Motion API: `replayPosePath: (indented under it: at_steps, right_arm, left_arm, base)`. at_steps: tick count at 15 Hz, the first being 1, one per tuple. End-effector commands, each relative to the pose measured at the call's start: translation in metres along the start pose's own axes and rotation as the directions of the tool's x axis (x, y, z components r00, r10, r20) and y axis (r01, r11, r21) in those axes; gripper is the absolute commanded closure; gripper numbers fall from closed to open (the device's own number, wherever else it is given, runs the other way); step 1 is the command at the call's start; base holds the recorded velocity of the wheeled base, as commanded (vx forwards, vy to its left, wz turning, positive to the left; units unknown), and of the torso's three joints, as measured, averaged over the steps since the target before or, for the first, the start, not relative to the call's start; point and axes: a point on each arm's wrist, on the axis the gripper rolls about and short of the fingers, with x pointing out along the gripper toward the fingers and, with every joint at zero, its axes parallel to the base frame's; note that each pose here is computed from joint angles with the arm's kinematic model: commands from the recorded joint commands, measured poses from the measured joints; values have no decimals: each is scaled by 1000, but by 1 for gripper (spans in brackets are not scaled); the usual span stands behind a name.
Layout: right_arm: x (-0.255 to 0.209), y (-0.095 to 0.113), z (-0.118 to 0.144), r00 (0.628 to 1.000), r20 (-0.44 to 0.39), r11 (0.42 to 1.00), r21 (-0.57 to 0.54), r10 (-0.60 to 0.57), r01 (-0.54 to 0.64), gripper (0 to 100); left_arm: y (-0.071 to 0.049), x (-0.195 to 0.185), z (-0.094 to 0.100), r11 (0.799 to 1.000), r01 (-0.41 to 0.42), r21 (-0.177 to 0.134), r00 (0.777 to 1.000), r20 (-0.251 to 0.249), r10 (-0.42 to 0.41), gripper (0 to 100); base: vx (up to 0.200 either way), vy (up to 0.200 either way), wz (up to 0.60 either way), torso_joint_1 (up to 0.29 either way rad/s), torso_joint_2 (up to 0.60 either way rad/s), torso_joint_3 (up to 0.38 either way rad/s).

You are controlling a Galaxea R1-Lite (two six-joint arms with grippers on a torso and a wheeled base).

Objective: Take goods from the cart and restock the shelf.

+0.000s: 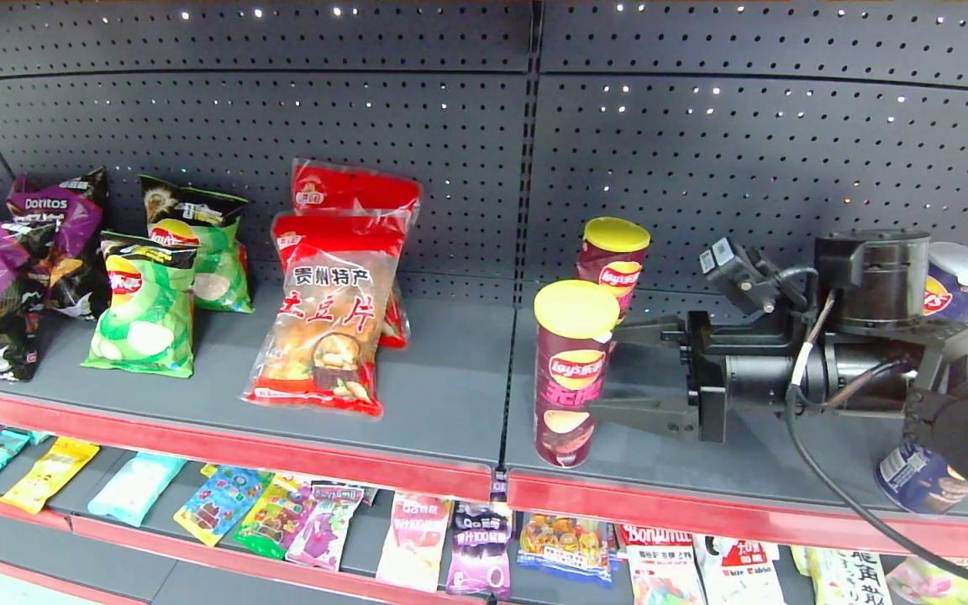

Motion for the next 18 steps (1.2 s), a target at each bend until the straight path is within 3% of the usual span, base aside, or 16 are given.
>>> replayPosePath:
  at_steps: [1,6,11,18]
  right_arm:
    - [9,-6,-5,1000,-15,1000,10,8,-8,0]
    - [4,-7,-7,1000,-18,1000,16,-11,11,0]
    - [-2,-24,-15,999,-28,998,36,-47,48,0]
    - [6,-38,-17,998,6,998,29,56,-56,0]
  left_arm:
    - [0,0,0,1000,0,1,1000,-1,0,0]
    - [0,0,0,1000,0,-1,1000,-1,0,0]
    - [0,0,0,1000,0,-1,1000,-1,0,0]
    - [0,0,0,1000,0,-1,1000,-1,0,0]
  base:
    - [0,0,0,0,0,0]
    - [0,0,0,0,0,0]
    - [0,0,0,0,0,0]
    - [0,0,0,0,0,0]
